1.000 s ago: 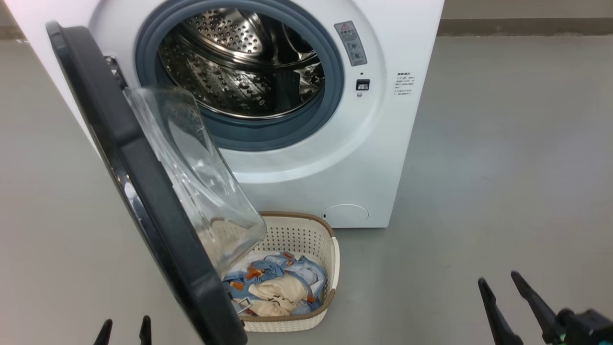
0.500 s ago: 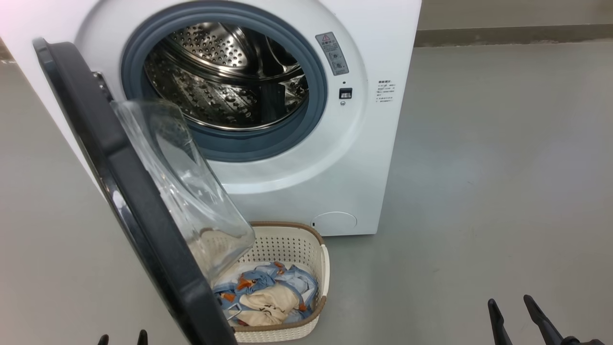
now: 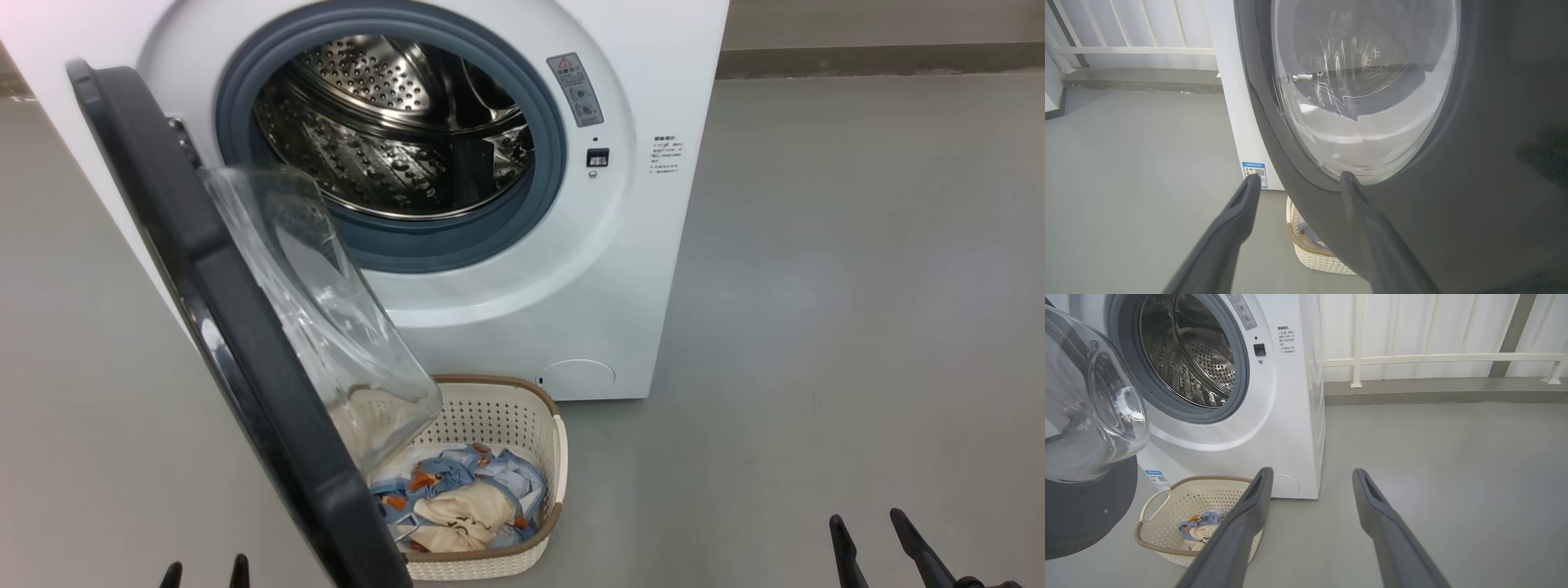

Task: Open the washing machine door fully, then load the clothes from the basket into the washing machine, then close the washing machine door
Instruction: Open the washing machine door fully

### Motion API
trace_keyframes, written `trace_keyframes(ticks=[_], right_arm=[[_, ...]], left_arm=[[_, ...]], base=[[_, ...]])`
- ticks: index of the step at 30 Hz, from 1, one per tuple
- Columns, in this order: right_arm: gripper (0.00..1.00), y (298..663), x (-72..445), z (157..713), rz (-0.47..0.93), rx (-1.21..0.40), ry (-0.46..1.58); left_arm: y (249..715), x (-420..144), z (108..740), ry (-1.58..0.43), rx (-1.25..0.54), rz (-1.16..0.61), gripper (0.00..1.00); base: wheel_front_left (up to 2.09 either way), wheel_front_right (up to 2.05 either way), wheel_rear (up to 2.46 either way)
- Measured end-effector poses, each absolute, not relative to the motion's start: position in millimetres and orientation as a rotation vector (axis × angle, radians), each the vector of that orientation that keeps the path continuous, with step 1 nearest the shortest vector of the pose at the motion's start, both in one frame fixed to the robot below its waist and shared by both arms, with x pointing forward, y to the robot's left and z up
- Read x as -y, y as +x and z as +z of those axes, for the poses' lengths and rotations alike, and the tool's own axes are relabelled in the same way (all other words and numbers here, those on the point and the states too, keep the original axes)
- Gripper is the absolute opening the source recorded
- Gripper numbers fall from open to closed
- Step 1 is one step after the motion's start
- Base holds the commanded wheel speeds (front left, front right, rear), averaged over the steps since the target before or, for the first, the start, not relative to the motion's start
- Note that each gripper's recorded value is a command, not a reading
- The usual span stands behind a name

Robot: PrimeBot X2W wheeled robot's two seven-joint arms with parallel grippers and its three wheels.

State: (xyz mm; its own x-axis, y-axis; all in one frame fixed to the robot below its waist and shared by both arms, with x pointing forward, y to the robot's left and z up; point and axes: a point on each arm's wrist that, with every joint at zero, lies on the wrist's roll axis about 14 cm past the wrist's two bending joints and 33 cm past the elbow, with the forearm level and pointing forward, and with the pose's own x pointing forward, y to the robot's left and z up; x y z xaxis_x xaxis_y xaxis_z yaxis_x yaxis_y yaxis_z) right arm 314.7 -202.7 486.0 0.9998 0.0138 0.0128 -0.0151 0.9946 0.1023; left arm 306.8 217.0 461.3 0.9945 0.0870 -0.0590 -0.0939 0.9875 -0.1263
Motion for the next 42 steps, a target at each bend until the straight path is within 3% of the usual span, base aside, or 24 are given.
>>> trace_keyframes(ticks=[1, 2, 3, 11, 20, 24, 30, 36, 42], right_arm=[[1.0, 315.0, 202.1, 485.9, 0.016, 0.011, 0.103], [1.0, 315.4, 201.6, 485.9, 0.018, 0.011, 0.103], [1.0, 315.7, 201.1, 485.8, 0.02, 0.011, 0.103], [1.0, 316.1, 198.5, 485.2, 0.028, 0.009, 0.102], [1.0, 319.3, 192.2, 483.9, 0.046, 0.005, 0.104], [1.0, 319.0, 184.8, 478.3, 0.061, -0.015, 0.115], [1.0, 322.2, 178.5, 476.4, 0.079, -0.022, 0.118], [1.0, 324.0, 175.3, 473.4, 0.088, -0.033, 0.12], [1.0, 326.5, 168.7, 469.2, 0.107, -0.048, 0.124]], left_arm=[[306.6, -217.6, 461.9, -0.129, -0.051, 0.093, 0.78], [306.4, -218.3, 462.4, -0.129, -0.05, 0.095, 0.27], [306.2, -219.3, 463.2, -0.128, -0.047, 0.098, 0.0], [305.8, -244.3, 486.4, -0.106, 0.029, 0.203, 0.0], [291.0, -285.5, 598.0, -0.081, 0.384, 0.409, 0.0], [287.1, -258.7, 648.6, -0.09, 0.545, 0.326, 0.0], [284.1, -189.3, 681.8, -0.109, 0.638, 0.069, 0.0], [289.3, -132.0, 679.1, -0.171, 0.543, -0.161, 0.0], [297.4, -105.3, 650.1, -0.265, 0.382, -0.256, 0.0]], base=[[0.0, 0.0, 0.0], [0.0, 0.0, 0.0], [0.0, 0.0, 0.0], [0.0, 0.0, 0.0], [0.0, 0.0, 0.0], [0.0, 0.0, 0.0], [0.0, 0.0, 0.0], [0.0, 0.0, 0.0], [0.0, 0.0, 0.0]])
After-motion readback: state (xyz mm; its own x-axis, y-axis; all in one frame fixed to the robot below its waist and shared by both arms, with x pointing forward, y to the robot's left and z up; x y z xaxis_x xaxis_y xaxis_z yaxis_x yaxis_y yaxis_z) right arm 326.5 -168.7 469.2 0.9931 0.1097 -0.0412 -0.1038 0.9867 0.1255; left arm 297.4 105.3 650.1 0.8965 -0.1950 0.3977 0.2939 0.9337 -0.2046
